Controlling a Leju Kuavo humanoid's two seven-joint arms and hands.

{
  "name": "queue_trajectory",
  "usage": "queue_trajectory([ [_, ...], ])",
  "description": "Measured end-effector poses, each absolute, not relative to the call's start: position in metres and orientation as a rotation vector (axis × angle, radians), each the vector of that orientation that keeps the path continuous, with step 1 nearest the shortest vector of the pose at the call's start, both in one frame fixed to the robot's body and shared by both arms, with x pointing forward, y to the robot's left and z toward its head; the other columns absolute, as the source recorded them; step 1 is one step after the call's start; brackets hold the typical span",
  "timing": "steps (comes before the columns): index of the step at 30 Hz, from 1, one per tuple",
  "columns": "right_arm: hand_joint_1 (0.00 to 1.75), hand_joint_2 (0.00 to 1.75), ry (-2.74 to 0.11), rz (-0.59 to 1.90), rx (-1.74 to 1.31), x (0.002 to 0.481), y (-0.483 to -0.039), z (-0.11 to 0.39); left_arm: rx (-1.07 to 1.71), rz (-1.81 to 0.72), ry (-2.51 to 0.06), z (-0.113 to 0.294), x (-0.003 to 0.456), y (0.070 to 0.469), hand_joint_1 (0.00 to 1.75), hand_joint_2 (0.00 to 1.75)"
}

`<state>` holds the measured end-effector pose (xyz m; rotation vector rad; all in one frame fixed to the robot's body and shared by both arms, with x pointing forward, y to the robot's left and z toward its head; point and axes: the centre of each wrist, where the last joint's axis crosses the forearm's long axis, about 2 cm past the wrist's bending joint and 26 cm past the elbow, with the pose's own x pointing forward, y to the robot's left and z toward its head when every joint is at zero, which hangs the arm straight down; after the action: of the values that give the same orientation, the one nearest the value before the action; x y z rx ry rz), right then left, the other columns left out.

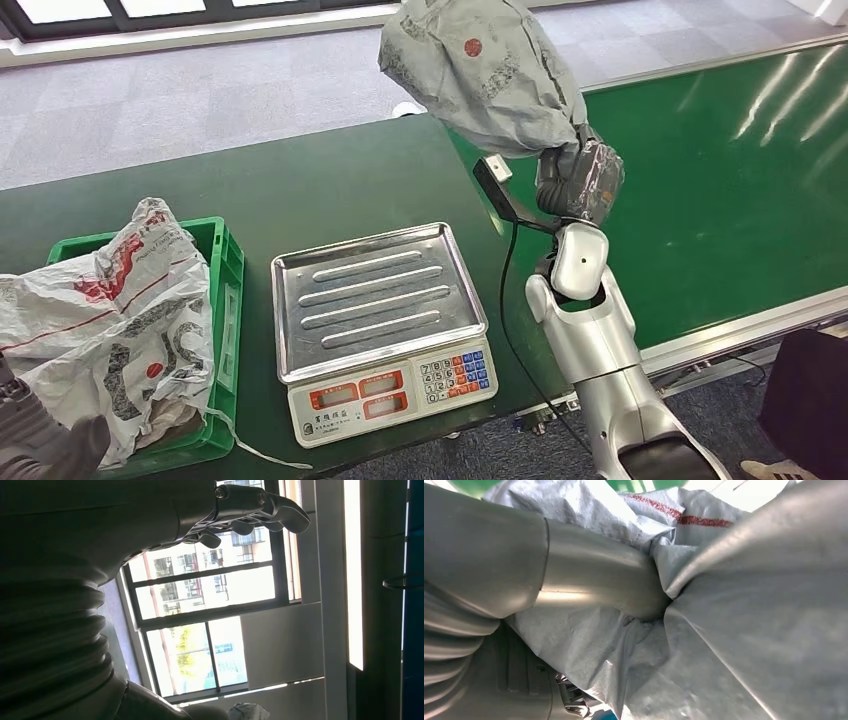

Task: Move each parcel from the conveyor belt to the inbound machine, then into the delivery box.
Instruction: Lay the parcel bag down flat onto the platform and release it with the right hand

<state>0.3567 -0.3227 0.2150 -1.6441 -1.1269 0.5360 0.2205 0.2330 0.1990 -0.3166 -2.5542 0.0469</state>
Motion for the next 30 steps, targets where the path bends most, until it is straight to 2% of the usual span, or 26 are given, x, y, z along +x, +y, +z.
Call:
queue_trajectory([
  [6, 1.75, 1.75, -1.320, 0.957, -1.376, 0.359, -0.265, 0.204, -0.310, 0.028, -2.554, 0.199, 0.222, 0.233, 0.00, 1.75],
  [13, 1.75, 1.75, -1.413, 1.246, -1.117, 0.345, -0.189, 0.167, -0.296, 0.035, -2.541, 0.196, 0.224, 0.232, 0.00, 1.75],
  [19, 1.75, 1.75, -1.411, 1.312, -1.045, 0.339, -0.173, 0.150, -0.269, 0.051, -2.533, 0.194, 0.224, 0.232, 0.00, 1.75],
  [30, 1.75, 1.75, -1.392, 1.349, -1.017, 0.337, -0.169, 0.141, -0.266, 0.054, -2.529, 0.193, 0.225, 0.232, 0.00, 1.75],
])
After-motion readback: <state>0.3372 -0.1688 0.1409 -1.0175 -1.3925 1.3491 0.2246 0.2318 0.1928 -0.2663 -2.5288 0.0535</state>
